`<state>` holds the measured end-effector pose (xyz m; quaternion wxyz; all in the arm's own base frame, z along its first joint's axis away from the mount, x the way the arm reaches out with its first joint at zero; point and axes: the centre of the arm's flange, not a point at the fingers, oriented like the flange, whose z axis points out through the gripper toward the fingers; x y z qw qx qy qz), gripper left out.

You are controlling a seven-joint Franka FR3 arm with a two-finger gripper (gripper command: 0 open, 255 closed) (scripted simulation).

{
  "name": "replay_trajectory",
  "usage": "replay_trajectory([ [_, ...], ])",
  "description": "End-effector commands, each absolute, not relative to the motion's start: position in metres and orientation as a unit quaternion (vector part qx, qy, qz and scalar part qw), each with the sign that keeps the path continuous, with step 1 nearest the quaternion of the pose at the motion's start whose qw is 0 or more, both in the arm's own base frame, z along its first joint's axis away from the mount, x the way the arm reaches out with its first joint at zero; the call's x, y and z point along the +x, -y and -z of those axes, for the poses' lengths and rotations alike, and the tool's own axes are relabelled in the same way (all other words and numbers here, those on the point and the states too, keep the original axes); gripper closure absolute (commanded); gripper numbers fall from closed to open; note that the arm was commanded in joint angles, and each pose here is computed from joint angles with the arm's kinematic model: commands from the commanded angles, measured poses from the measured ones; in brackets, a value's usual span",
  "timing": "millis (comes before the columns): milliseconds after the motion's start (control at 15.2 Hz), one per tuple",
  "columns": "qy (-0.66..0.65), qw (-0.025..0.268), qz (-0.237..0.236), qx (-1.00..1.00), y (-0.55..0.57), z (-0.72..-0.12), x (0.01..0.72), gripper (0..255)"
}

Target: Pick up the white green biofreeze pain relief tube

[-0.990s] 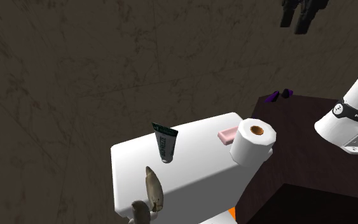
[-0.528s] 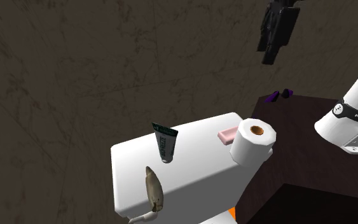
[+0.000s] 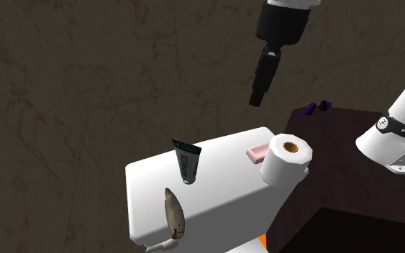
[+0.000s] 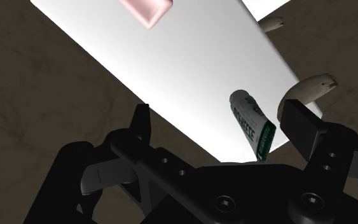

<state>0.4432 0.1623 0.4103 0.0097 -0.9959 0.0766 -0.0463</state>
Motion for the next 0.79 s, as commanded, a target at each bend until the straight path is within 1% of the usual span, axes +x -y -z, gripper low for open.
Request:
replay_trajectory([
  [0, -0.090, 0.008, 0.058, -0.994, -0.177, -0.395, 0.461, 0],
  [726, -0.159, -0.008, 0.117, -0.980, -0.236, -0.329, 0.565, 0],
])
